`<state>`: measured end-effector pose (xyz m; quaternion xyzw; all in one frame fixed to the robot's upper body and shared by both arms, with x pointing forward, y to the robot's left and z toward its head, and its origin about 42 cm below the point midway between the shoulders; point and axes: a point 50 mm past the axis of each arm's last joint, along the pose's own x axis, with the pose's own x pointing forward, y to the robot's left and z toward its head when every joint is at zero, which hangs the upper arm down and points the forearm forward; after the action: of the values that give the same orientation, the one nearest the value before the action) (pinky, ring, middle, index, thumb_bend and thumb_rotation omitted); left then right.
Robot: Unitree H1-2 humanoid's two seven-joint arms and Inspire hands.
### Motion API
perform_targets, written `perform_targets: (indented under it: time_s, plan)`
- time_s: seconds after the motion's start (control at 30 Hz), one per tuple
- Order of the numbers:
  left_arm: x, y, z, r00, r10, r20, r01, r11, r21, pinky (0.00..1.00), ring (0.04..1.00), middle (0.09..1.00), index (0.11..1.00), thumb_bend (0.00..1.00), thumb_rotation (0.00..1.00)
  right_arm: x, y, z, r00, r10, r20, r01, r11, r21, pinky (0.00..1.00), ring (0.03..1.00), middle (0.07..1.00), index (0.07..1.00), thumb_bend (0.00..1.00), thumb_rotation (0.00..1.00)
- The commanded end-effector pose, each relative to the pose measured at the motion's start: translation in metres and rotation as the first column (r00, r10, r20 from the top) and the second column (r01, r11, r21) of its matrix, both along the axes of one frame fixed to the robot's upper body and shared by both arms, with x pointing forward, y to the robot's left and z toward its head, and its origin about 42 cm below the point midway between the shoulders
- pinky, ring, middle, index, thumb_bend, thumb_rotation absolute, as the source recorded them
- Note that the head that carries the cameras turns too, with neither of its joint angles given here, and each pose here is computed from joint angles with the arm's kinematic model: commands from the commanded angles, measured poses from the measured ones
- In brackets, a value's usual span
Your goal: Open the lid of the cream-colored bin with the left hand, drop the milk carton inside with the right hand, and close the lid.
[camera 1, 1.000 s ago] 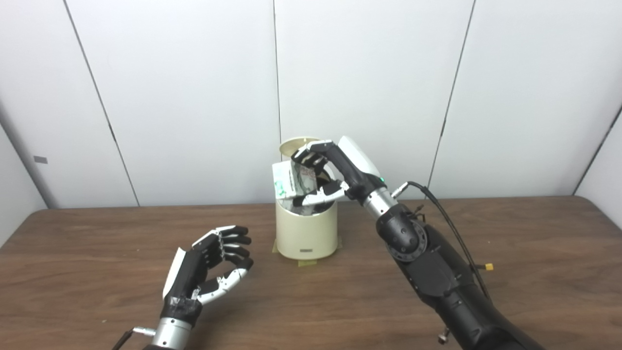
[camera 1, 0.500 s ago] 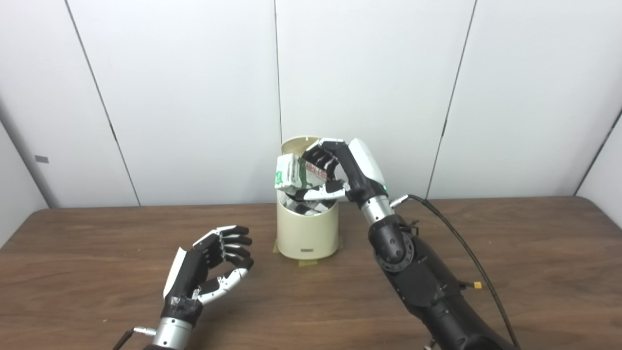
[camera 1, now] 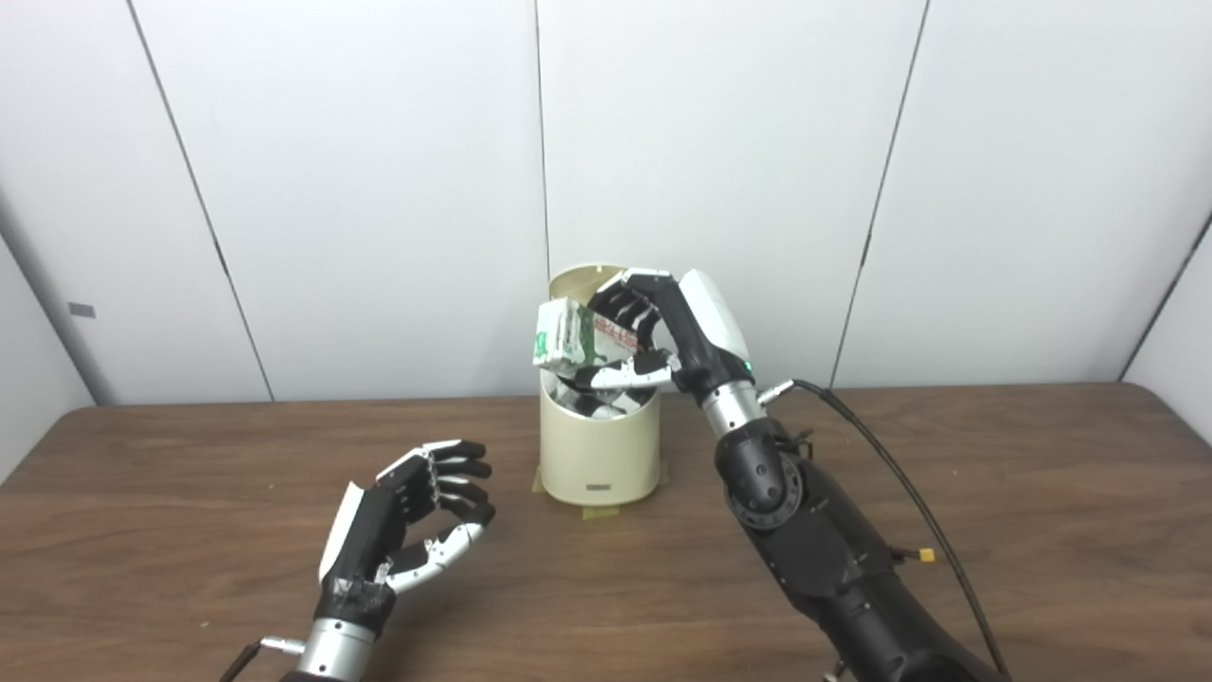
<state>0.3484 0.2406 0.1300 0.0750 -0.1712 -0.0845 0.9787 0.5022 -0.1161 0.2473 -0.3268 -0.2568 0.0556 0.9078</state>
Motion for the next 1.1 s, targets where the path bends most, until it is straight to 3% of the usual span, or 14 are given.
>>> perform_targets:
  time_s: [0.0, 0.07, 0.17, 0.8, 1.07]
  plan:
    - [-0.0106, 0.0043, -0.0154, 0.999, 0.007, -0.041, -0.007, 1.0, 0.003, 0.51, 0.573, 0.654, 0.684, 0.5, 0.0, 0.0085, -0.0018, 0.0332, 0.999, 0.015, 0.03, -0.013, 0.999, -0.052, 0.48, 0.578, 0.594, 0.595, 0.67, 0.02]
    - [-0.0106, 0.004, -0.0152, 0.999, 0.008, -0.043, -0.008, 1.0, 0.0, 0.5, 0.572, 0.654, 0.684, 0.5, 0.0, 0.0076, -0.0018, 0.033, 1.0, 0.015, 0.0, -0.015, 0.996, -0.09, 0.56, 0.67, 0.702, 0.689, 0.83, 0.07]
    - [-0.0109, 0.0037, -0.015, 0.999, 0.007, -0.043, -0.007, 1.0, 0.0, 0.5, 0.572, 0.653, 0.685, 0.5, 0.0, 0.0064, -0.0021, 0.0327, 1.0, 0.019, -0.024, -0.021, 0.994, -0.111, 0.59, 0.722, 0.771, 0.734, 0.89, 0.11]
    - [-0.0107, 0.0043, -0.0147, 0.999, 0.006, -0.045, -0.006, 1.0, 0.006, 0.51, 0.572, 0.644, 0.685, 0.5, 0.0, 0.002, -0.0005, 0.0326, 0.997, 0.054, -0.047, -0.06, 0.988, -0.141, 0.58, 0.713, 0.782, 0.733, 0.89, 0.11]
    - [-0.0099, 0.0035, -0.0152, 0.999, 0.004, -0.047, -0.004, 1.0, 0.002, 0.5, 0.574, 0.651, 0.685, 0.51, 0.0, -0.0013, -0.0053, 0.0398, 0.998, 0.056, 0.002, -0.055, 0.989, -0.141, 0.59, 0.698, 0.76, 0.722, 0.87, 0.11]
